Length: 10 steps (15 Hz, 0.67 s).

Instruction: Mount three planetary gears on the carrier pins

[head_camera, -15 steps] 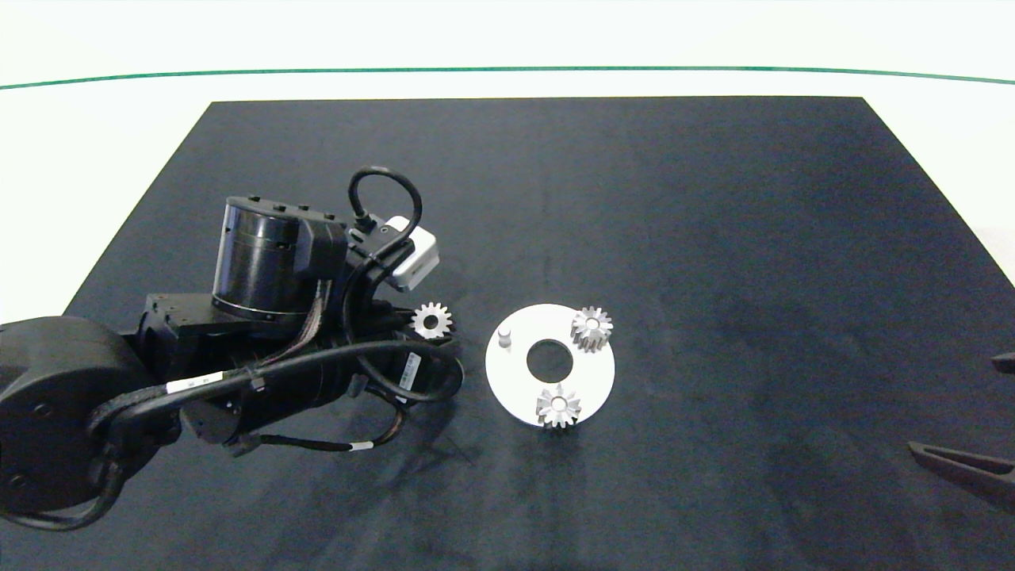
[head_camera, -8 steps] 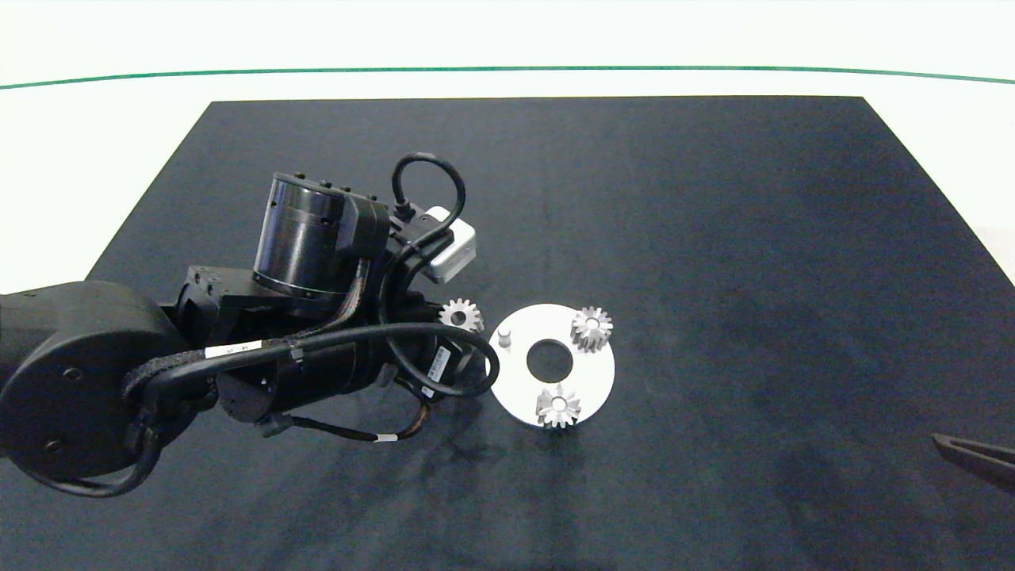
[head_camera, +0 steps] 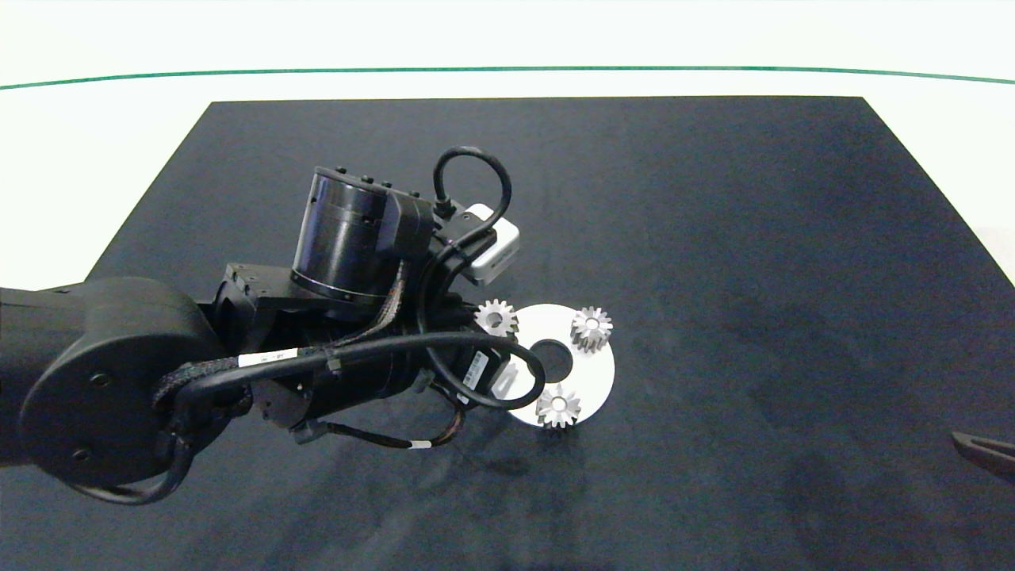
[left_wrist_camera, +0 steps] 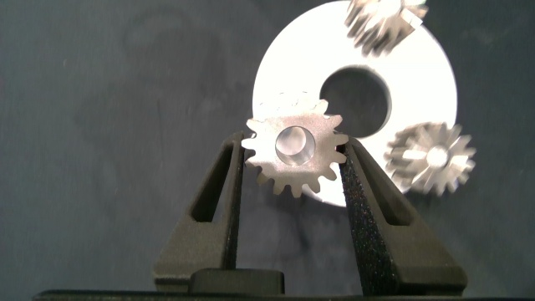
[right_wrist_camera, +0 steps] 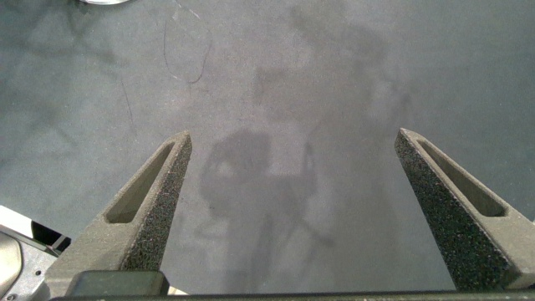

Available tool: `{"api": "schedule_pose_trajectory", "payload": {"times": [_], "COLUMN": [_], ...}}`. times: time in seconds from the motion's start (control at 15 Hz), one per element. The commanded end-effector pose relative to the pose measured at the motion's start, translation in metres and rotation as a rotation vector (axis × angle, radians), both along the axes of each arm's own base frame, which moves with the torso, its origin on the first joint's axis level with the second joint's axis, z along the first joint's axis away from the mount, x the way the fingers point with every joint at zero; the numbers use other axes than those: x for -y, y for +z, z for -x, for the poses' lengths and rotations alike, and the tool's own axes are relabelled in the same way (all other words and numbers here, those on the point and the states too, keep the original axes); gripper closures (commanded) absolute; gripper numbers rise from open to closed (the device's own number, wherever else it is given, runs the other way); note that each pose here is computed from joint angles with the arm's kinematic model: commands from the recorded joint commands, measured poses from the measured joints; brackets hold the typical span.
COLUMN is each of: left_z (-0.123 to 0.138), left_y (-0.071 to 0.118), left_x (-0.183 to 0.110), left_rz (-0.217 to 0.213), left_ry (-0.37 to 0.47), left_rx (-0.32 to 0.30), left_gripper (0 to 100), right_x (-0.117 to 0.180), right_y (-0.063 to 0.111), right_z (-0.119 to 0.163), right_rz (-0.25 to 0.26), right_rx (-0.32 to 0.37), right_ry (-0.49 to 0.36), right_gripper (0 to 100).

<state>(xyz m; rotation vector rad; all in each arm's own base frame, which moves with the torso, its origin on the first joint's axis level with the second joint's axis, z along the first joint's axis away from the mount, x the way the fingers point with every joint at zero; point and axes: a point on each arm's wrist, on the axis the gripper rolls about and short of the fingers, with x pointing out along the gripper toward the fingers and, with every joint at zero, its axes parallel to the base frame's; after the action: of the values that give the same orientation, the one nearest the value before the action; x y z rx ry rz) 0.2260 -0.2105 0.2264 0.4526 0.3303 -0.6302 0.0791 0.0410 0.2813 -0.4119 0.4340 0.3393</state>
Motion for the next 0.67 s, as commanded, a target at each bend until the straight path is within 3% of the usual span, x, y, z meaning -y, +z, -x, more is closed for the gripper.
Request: {"api": "schedule_pose_trajectory", "payload": {"times": [0.07,0.4,0.67], "left_z": [-0.0029,-0.0054,-0.0104], "left_y": [0.0004,-0.0041,-0.0086], "left_x": [0.0088,0.0126,0.0136], "left_rz": [0.001,-0.008,-0.044], "left_ry": [-0.014,-0.017,0.013], "left_rx": [0.005,-0.005,0.007], "left_gripper": [100,100,100], "right_x": [-0.0001,-0.0012,-0.0018], "right_y": [0.0,-0.0014,-0.0021], "right_z": [0.0005,0.0005,-0.0002], "right_rz": [0.003,0.007,0.01], "right_rx": [0.0,-0.006,-0.01], "right_ry": [0.004,0.013,0.015], "right_gripper": [0,0,0]}}
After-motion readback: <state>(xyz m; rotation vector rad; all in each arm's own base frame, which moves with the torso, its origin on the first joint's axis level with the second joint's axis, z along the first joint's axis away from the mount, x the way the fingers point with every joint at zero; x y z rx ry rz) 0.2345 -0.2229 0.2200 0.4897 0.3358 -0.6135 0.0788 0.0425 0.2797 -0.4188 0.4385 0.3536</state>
